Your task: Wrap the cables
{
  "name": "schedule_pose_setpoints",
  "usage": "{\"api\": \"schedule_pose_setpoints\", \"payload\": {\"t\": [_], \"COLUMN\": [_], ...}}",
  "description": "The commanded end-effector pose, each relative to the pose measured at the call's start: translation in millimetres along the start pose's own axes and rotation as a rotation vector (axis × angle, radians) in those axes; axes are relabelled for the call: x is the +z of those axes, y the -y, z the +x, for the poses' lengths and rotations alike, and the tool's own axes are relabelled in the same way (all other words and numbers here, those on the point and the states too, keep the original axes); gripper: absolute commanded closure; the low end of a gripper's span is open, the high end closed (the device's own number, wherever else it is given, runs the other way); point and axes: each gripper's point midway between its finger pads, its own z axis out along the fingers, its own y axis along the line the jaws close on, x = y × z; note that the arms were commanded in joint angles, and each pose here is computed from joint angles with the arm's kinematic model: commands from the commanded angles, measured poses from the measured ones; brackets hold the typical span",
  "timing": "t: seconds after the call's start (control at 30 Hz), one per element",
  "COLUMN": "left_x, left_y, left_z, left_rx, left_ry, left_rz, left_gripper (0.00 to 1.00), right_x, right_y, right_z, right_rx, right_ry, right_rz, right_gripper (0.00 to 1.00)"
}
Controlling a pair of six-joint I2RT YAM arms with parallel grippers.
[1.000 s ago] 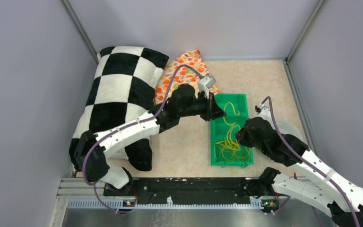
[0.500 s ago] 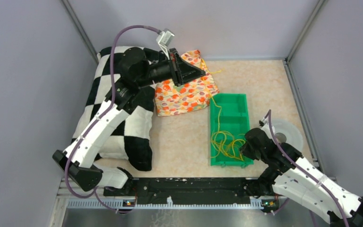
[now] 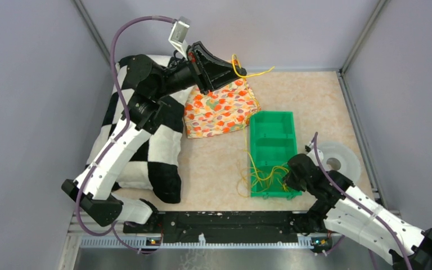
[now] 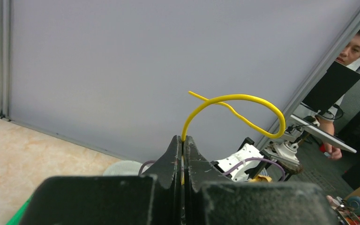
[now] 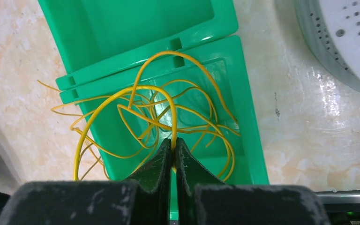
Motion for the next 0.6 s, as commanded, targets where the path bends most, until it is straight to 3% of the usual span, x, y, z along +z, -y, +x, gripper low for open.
{"api": "schedule_pose_setpoints", "payload": {"t": [0.0,0.17,0.37,0.57], "left_x": [3,3,1,-6], "left_y": [12,-1,-15,-55], "left_z": [-8,4,16,25], "left_rx": [0.007,-0.018,-0.024,0.057], "left_ry": [0.022,0.002,-0.016,-0.032], "left_rz": [0.065,0.041,-0.005,-0.194], "left_gripper": [1.00,1.00,1.00,1.00], "right_x": [-12,-25,-41,-55], "right_y": [1,-3,-21,-50], "right_z": [-18,-28,-45,-65], "right_rx": [0.040,0.051,0.002,-0.092], "right_ry": [0.072,0.098,0.120,0.153], "right_rz": [-0.003,-0.022,-0.055,-0.121], "right_gripper": [1.00,0.99,0.47,0.23]}}
